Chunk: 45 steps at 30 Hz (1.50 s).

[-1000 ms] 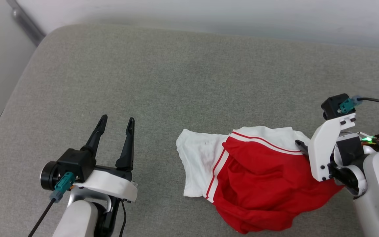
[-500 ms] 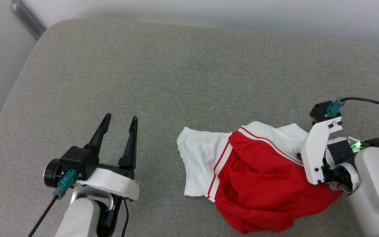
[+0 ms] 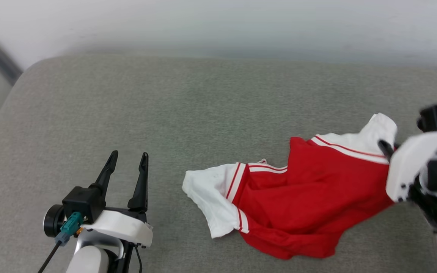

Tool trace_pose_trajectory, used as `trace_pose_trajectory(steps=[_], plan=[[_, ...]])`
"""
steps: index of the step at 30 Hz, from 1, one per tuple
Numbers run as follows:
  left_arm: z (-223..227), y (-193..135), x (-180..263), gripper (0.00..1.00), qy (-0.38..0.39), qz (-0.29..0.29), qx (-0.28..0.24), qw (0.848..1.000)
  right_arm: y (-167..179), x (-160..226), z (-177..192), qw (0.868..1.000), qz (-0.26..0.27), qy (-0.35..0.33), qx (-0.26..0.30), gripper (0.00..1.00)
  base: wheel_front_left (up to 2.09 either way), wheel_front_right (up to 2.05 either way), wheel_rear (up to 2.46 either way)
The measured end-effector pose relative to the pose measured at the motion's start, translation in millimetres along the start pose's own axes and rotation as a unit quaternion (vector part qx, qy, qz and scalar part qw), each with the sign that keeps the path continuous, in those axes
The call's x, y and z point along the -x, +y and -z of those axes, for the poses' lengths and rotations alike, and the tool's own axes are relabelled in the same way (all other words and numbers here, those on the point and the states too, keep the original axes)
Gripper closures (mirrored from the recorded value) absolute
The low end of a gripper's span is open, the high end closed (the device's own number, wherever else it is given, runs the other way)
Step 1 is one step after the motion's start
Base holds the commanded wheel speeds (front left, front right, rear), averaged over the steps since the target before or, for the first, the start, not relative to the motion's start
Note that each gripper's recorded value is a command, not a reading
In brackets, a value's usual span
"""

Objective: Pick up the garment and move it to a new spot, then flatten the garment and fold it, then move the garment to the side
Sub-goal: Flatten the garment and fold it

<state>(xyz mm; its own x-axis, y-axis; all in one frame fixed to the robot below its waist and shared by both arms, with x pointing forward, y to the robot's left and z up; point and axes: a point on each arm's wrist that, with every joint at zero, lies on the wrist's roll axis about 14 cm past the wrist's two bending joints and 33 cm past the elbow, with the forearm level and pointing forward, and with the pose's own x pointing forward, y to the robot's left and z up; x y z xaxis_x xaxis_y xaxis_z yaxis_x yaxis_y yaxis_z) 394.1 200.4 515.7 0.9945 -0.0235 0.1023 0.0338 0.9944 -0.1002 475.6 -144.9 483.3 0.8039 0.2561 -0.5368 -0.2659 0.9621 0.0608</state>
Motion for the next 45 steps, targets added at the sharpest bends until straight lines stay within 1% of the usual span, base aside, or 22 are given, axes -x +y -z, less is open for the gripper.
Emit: trace_pose_trajectory(steps=[2, 5, 8, 11, 13, 14, 15, 18, 22, 24, 27, 32, 36, 40, 42, 45], plan=[[1.1, -5.1, -0.2, 0.00, 0.001, 0.007, 0.003, 1.000, -18.6, 16.3, 19.0, 0.999, 0.030, 0.001, -0.029, 1.00, 0.00, 0.00, 0.00], [2.0, -12.5, -2.7, 0.00, 0.001, 0.017, 0.005, 1.000, -38.0, 39.2, 60.4, 0.995, 0.071, 0.025, -0.069, 1.00, 0.00, 0.00, 0.00], [5.5, -15.8, -3.4, 0.00, 0.006, 0.023, 0.005, 1.000, -42.4, 58.6, 106.4, 0.987, 0.096, 0.061, -0.114, 1.00, 0.00, 0.00, 0.00], [6.8, -14.7, -3.7, 0.00, 0.008, 0.023, 0.003, 1.000, -45.2, 77.1, 153.3, 0.976, 0.119, 0.107, -0.145, 1.00, 0.00, 0.00, 0.00], [6.7, -14.0, -3.1, 0.00, 0.008, 0.021, 0.002, 1.000, -41.8, 86.5, 178.0, 0.970, 0.122, 0.133, -0.163, 0.90, 0.00, 0.00, 0.00], [6.7, -13.7, -2.7, 0.00, 0.008, 0.021, 0.002, 1.000, -40.3, 89.1, 184.1, 0.969, 0.123, 0.137, -0.167, 0.50, 0.00, 0.00, 0.00], [6.7, -13.5, -2.0, 0.00, 0.008, 0.021, 0.001, 1.000, -39.1, 90.4, 186.4, 0.968, 0.122, 0.136, -0.171, 0.00, 0.00, 0.00, 0.00], [7.9, -12.2, 1.6, 0.00, 0.011, 0.018, 0.000, 1.000, -42.7, 90.8, 174.0, 0.973, 0.129, 0.090, -0.168, 0.00, 0.00, 0.00, 0.00], [9.4, -10.0, 8.3, 0.00, 0.018, 0.013, 0.001, 1.000, -52.8, 92.5, 140.0, 0.977, 0.144, -0.010, -0.155, 0.00, 0.00, 0.00, 0.00], [9.6, -8.8, 12.8, 0.00, 0.021, 0.010, 0.001, 1.000, -58.4, 95.3, 120.1, 0.976, 0.153, -0.062, -0.143, 0.00, 0.00, 0.00, 0.00], [8.0, -6.0, 18.3, 0.00, 0.021, 0.007, -0.002, 1.000, -60.9, 99.7, 89.6, 0.972, 0.162, -0.132, -0.110, 0.00, 0.00, 0.00, 0.00], [3.1, -1.0, 24.9, 0.00, 0.019, 0.000, -0.008, 1.000, -42.9, 105.4, 45.2, 0.961, 0.142, -0.227, -0.061, 0.00, 0.00, 0.00, 0.00], [-0.1, 1.0, 28.2, 0.00, 0.020, -0.003, -0.014, 1.000, -21.0, 113.1, 19.7, 0.954, 0.117, -0.276, -0.030, 0.00, 0.00, 0.00, 0.00], [2.1, -3.5, 27.9, 0.00, 0.038, 0.010, -0.020, 0.999, -4.9, 119.3, 12.7, 0.953, 0.099, -0.285, -0.014, 0.00, 0.00, 0.00, 0.00], [4.6, -9.2, 25.6, 0.00, 0.055, 0.024, -0.023, 0.998, 0.8, 122.1, 12.3, 0.954, 0.092, -0.287, -0.012, 0.00, 0.00, 0.00, 0.00], [8.6, -25.8, 14.9, 0.00, 0.090, 0.063, -0.033, 0.993, 7.2, 123.7, 13.1, 0.955, 0.083, -0.284, -0.011, 0.00, 0.00, 0.00, 0.00]])
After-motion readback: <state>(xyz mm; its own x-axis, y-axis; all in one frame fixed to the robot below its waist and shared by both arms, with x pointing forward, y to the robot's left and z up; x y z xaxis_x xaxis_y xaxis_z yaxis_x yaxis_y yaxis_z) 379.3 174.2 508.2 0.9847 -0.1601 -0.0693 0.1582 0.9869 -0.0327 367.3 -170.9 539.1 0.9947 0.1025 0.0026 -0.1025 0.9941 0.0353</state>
